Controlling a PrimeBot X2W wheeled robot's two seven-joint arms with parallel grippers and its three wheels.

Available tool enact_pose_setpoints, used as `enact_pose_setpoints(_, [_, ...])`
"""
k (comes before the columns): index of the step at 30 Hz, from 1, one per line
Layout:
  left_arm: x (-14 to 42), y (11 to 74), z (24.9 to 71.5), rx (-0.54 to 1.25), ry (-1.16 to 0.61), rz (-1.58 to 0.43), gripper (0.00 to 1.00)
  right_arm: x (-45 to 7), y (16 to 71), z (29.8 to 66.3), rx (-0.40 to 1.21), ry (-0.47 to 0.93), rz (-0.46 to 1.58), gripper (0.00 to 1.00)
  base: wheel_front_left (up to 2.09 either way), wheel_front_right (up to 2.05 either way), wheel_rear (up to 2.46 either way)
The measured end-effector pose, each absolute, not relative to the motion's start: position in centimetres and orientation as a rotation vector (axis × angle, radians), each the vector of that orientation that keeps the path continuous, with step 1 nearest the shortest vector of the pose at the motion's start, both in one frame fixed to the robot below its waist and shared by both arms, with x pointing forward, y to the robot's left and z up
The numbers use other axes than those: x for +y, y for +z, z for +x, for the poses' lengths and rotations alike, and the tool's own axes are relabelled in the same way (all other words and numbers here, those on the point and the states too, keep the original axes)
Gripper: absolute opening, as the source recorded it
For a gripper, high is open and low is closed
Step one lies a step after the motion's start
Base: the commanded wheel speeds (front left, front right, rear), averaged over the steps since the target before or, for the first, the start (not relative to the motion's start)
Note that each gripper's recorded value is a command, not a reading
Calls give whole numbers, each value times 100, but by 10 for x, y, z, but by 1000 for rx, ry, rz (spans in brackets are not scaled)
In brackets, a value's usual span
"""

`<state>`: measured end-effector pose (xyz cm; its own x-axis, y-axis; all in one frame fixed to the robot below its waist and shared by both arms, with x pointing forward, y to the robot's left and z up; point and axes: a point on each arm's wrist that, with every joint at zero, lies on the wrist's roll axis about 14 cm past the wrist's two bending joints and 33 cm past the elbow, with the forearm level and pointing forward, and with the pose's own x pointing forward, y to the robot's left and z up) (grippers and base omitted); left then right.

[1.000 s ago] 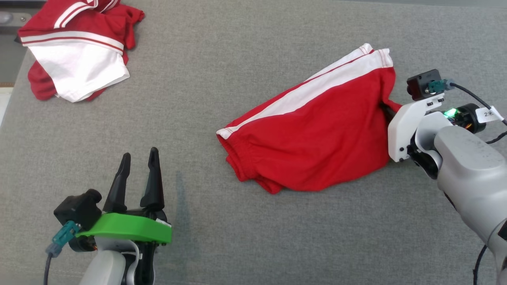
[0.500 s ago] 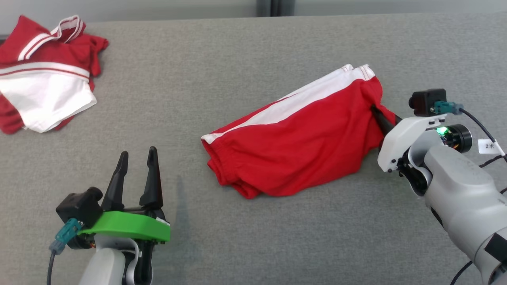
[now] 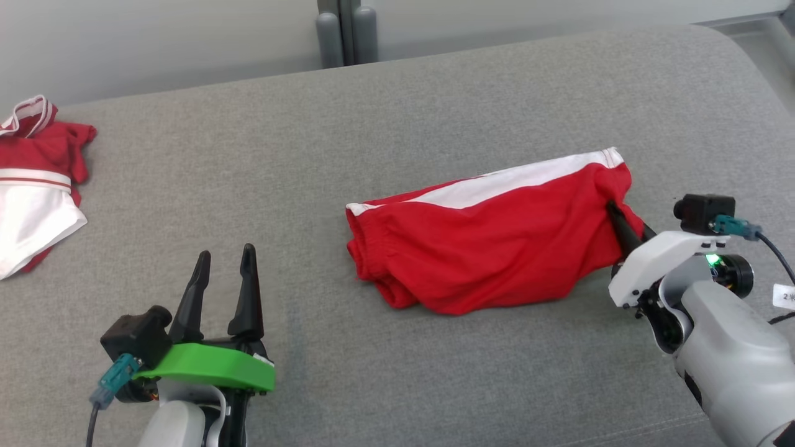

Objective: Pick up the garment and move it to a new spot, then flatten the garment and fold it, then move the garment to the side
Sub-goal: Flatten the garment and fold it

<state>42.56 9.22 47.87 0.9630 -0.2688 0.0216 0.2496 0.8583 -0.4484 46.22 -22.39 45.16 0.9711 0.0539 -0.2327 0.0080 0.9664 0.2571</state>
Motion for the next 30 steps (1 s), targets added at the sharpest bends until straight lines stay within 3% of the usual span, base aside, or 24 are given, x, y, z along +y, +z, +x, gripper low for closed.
enact_pose_setpoints(11, [94,480,414,41,-264,-467,100,-215,453,450,195,10,262,0,0,0,0])
enact_pose_setpoints(20, [107,483,403,30,-224,-470,100,-116,509,479,85,278,164,0,0,0,0])
enact_pose_setpoints(30, [120,485,396,15,-187,-474,100,-18,503,455,161,569,40,0,0,0,0])
